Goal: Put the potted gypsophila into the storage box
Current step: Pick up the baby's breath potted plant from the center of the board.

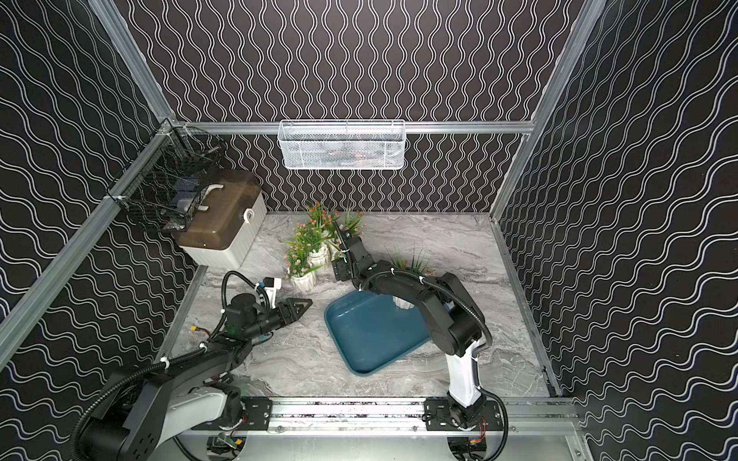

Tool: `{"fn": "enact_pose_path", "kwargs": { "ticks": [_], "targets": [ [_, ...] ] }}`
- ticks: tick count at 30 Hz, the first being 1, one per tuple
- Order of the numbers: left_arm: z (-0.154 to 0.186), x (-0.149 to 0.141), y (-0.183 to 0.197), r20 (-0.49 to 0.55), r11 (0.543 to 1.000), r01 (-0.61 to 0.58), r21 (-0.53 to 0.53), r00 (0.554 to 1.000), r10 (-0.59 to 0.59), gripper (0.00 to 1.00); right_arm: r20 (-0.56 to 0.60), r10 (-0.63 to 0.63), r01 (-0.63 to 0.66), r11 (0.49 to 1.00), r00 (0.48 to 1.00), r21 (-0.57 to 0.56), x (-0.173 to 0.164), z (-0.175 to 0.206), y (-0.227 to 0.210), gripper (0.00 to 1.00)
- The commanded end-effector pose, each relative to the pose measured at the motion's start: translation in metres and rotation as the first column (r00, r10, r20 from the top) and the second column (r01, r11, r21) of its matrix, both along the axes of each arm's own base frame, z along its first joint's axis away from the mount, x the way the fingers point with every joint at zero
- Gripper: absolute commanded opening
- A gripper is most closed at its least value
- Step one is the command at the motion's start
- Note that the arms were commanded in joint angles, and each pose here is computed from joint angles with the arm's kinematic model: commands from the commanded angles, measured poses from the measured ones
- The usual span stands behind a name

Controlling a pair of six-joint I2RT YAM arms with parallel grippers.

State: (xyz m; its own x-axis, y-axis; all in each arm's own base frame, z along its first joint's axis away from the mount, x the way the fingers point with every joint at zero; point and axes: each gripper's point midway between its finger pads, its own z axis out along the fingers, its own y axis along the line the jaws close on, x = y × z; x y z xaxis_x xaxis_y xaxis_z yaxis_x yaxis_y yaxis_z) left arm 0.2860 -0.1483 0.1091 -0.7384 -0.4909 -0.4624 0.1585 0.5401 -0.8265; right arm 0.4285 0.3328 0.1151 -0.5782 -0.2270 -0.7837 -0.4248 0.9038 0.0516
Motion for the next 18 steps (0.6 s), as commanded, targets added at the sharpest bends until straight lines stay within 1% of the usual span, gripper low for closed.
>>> {"fn": "enact_pose_path", "kwargs": {
  "ticks": [1, 10, 18],
  "targets": [
    [0.004, 0.002, 0.000, 0.034, 1.000, 0.009, 0.007, 0.999, -0.009, 0.70, 0.065, 0.008, -0.012, 0.998, 0.998, 0.056, 0.000, 0.027, 0.005, 0.73],
    [0.004, 0.002, -0.001, 0.035, 1.000, 0.009, 0.004, 0.999, -0.010, 0.70, 0.094, 0.038, -0.047, 0.994, 0.995, 0.097, -0.021, 0.060, -0.001, 0.72],
    [0.005, 0.002, -0.001, 0.038, 1.000, 0.008, 0.005, 0.999, -0.009, 0.70, 0.130, 0.084, -0.103, 0.983, 0.988, 0.152, -0.048, 0.105, -0.005, 0.72]
  ]
}}
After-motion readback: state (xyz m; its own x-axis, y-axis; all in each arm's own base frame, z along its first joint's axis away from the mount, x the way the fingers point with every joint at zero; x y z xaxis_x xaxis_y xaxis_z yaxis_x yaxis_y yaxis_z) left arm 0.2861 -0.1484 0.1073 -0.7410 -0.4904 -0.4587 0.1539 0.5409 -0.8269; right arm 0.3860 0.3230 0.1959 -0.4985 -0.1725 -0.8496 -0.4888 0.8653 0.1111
